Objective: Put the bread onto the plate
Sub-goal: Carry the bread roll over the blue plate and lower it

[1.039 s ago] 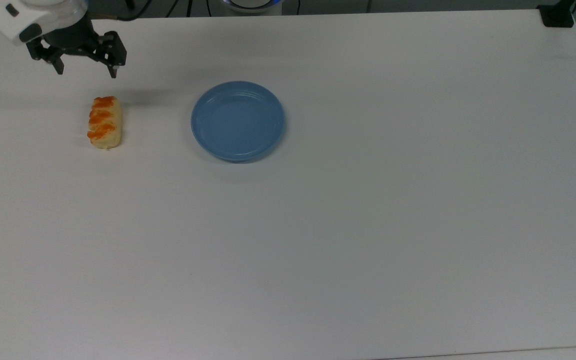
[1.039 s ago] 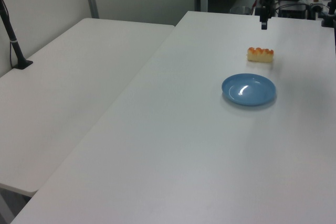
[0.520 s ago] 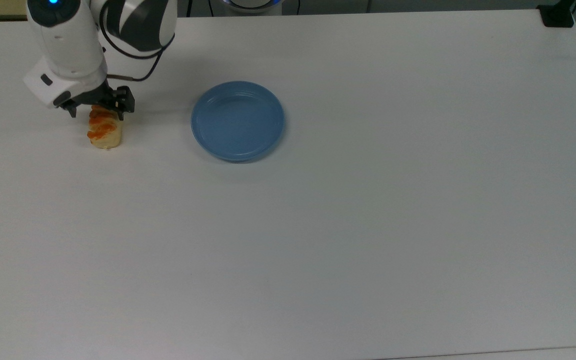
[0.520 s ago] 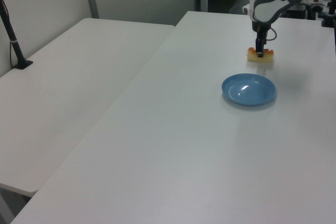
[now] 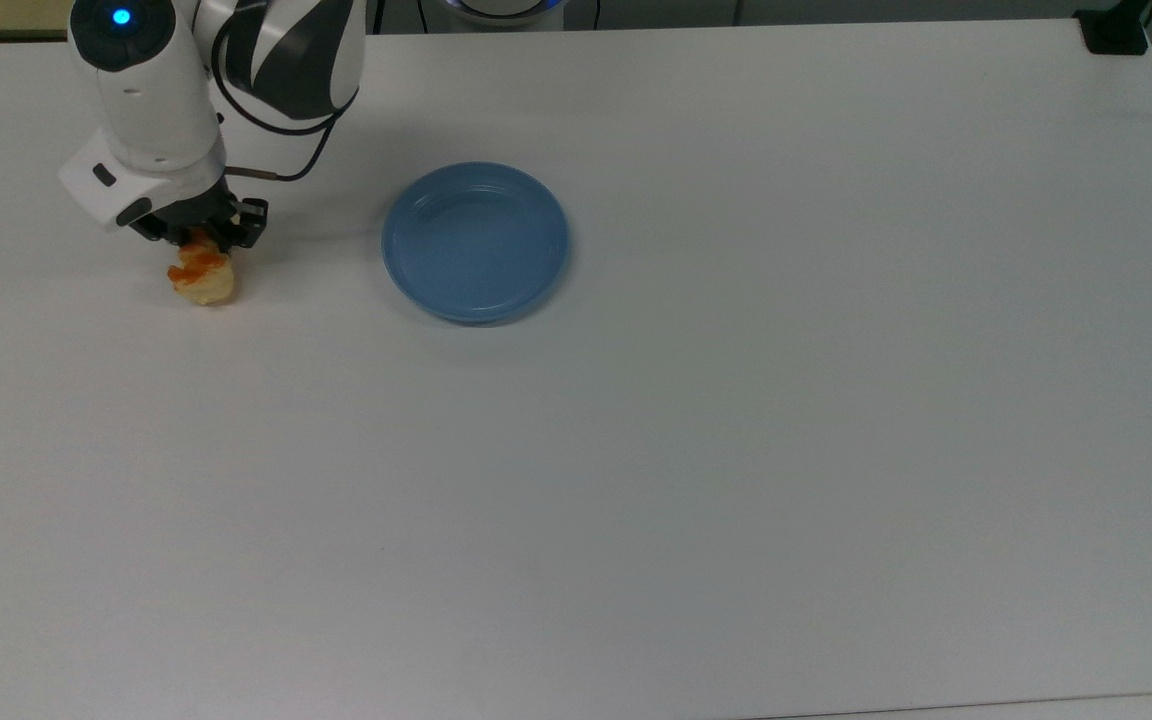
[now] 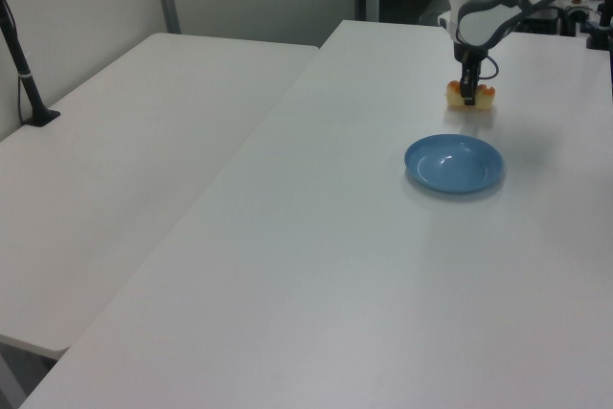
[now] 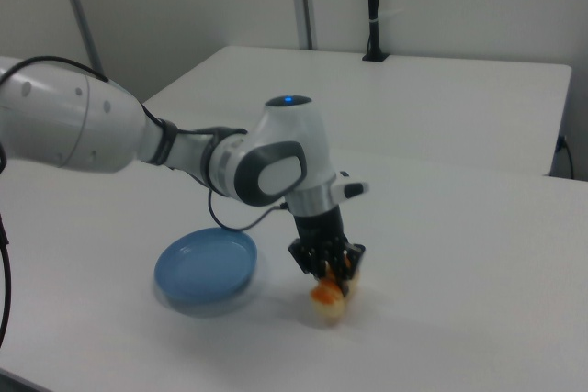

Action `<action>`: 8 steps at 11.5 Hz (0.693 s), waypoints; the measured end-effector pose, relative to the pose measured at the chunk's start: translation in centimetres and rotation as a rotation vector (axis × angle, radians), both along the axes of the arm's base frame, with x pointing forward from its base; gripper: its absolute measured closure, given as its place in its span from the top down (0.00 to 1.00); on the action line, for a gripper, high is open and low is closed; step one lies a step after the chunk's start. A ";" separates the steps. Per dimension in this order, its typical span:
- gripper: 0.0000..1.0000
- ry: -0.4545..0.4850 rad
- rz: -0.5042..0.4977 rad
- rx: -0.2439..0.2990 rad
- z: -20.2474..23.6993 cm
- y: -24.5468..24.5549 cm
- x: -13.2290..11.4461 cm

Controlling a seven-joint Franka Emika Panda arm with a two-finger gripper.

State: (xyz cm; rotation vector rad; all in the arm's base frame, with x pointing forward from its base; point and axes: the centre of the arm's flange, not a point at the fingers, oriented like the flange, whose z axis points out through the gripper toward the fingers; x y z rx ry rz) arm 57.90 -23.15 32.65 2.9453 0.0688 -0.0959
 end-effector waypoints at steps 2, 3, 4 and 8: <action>0.25 0.007 0.006 0.046 2.9 4.9 0.9; 0.24 0.012 0.017 0.068 4.7 7.8 1.1; 0.25 0.011 0.027 0.087 6.5 10.8 1.1; 0.26 0.038 0.068 0.114 8.1 21.6 0.9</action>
